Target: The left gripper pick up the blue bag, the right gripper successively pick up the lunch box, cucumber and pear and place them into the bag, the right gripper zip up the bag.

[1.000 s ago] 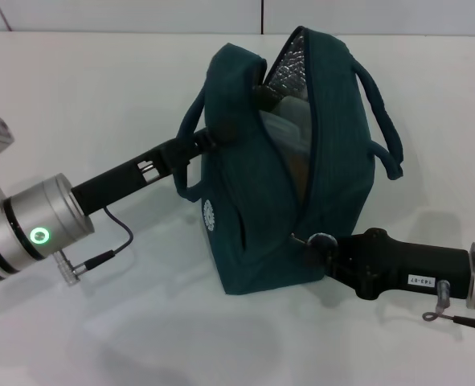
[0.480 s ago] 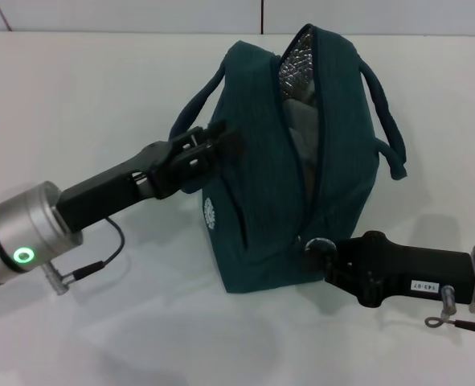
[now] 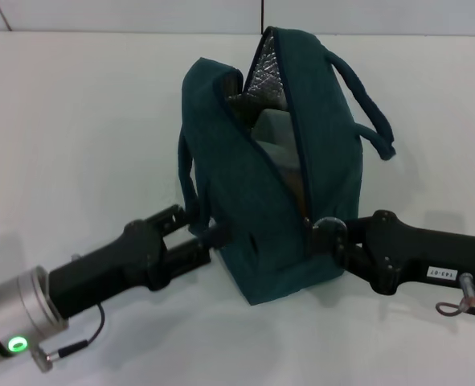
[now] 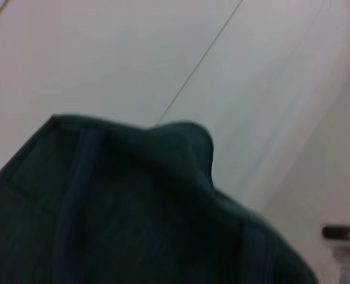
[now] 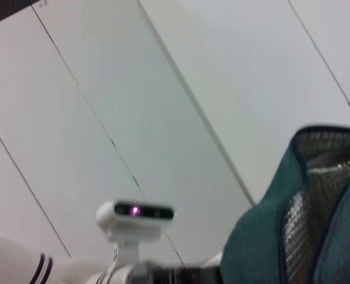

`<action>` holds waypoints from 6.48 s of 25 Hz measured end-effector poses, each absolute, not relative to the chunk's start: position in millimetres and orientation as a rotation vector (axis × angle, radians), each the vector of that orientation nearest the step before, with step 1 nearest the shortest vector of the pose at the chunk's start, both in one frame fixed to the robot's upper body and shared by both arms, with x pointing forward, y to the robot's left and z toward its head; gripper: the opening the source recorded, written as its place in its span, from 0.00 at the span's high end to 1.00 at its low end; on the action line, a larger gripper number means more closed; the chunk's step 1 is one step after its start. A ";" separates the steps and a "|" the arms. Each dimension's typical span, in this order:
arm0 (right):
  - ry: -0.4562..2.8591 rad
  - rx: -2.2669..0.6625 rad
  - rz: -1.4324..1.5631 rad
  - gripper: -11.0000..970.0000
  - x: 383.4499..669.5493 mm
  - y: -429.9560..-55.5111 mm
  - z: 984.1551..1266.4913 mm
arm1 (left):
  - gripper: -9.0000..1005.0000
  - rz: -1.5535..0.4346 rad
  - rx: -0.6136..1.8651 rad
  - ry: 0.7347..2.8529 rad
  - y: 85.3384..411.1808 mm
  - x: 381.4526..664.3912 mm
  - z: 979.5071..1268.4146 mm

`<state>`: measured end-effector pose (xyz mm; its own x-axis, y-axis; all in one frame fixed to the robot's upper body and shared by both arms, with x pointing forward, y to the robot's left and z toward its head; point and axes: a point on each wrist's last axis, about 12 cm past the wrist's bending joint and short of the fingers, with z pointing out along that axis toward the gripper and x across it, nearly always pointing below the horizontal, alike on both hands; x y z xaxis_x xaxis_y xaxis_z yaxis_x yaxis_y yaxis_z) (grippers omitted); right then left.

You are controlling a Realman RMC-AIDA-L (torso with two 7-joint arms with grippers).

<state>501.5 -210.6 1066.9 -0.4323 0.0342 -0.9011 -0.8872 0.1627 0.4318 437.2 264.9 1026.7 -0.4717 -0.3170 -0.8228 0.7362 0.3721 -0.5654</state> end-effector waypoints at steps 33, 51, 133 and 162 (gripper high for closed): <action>1.488 -0.842 1.356 0.97 525.2 -201.1 1088.6 | 0.30 -1.050 0.288 1.520 270.0 424.1 1015.8; 1.496 -0.849 1.340 0.97 529.7 -195.9 1087.1 | 0.30 -0.949 0.380 1.443 305.6 454.9 1046.2; 1.453 -0.947 1.330 0.95 547.6 -175.8 1104.7 | 0.78 -1.020 0.366 1.564 233.8 420.5 1001.0; 1.389 -0.776 1.341 0.95 547.5 -205.5 1114.2 | 0.93 -1.053 0.616 1.507 252.8 415.7 1009.6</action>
